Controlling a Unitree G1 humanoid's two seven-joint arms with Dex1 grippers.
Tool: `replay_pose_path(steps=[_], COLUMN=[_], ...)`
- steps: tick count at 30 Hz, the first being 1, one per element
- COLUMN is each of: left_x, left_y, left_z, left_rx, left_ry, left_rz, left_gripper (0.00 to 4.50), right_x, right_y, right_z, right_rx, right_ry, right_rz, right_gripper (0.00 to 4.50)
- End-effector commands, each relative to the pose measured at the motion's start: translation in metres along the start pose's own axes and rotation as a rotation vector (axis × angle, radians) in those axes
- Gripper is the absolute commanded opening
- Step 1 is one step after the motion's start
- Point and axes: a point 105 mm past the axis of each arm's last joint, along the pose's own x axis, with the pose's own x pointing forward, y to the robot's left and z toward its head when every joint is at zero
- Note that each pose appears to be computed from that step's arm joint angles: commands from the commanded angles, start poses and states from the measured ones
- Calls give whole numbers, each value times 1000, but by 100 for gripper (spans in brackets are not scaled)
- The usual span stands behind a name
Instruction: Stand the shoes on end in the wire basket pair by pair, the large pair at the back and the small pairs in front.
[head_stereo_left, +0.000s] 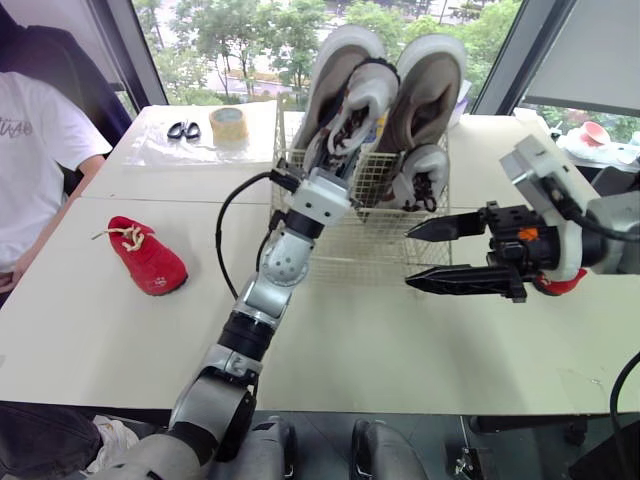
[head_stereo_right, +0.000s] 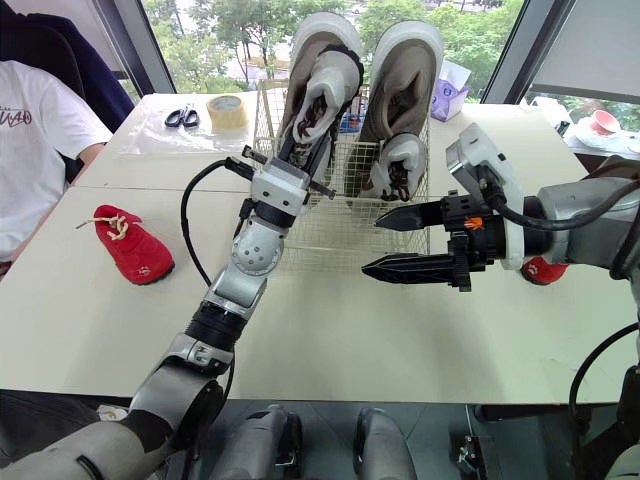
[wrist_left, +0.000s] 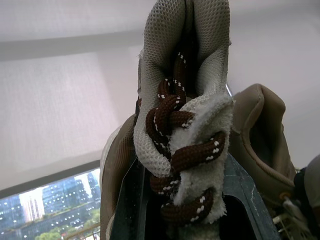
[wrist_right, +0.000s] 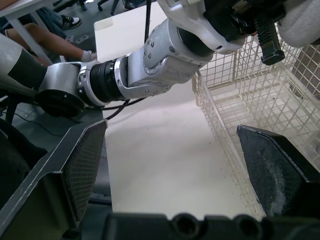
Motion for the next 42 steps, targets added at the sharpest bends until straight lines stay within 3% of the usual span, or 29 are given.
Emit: replay_pose_path(steps=[1,6,12,21,26,29,32,34,37,39,42], left_x=[0,-15,-20,-32,-47,-47,-47,-45,-37,-44,-61], left_y=[-3,-11,-14,0,16,26,37,53,85,91,99], left_z=[7,-27,-39,-7,8,31,41,45,56,61,61], left_rx=[-16,-21,-38,-204,-187,-203,-280,-414,-587,-693,-728], left_ry=[-27,134,186,180,255,249,308,374,422,484,566], left_rz=[3,-19,-31,-42,-104,-190,-251,-271,-325,-405,-469], left_gripper=[24,24,24,446,446,446,446,446,449,449,449], right_x=[-2,-2,0,1,1,-1,-6,-13,-45,-65,-96], right_y=[3,3,3,2,-5,-9,-13,-19,-30,-38,-58], right_z=[8,7,6,4,4,7,11,18,33,29,11], right_rx=[-42,-42,-40,-40,-42,-32,-20,0,59,84,114], right_ry=[-27,-29,-32,-33,-55,-84,-125,-191,-365,-405,-487], right_rz=[-7,-14,-16,-19,-37,-45,-57,-84,-165,-258,-496], right_gripper=[450,450,450,450,450,450,450,450,450,450,450])
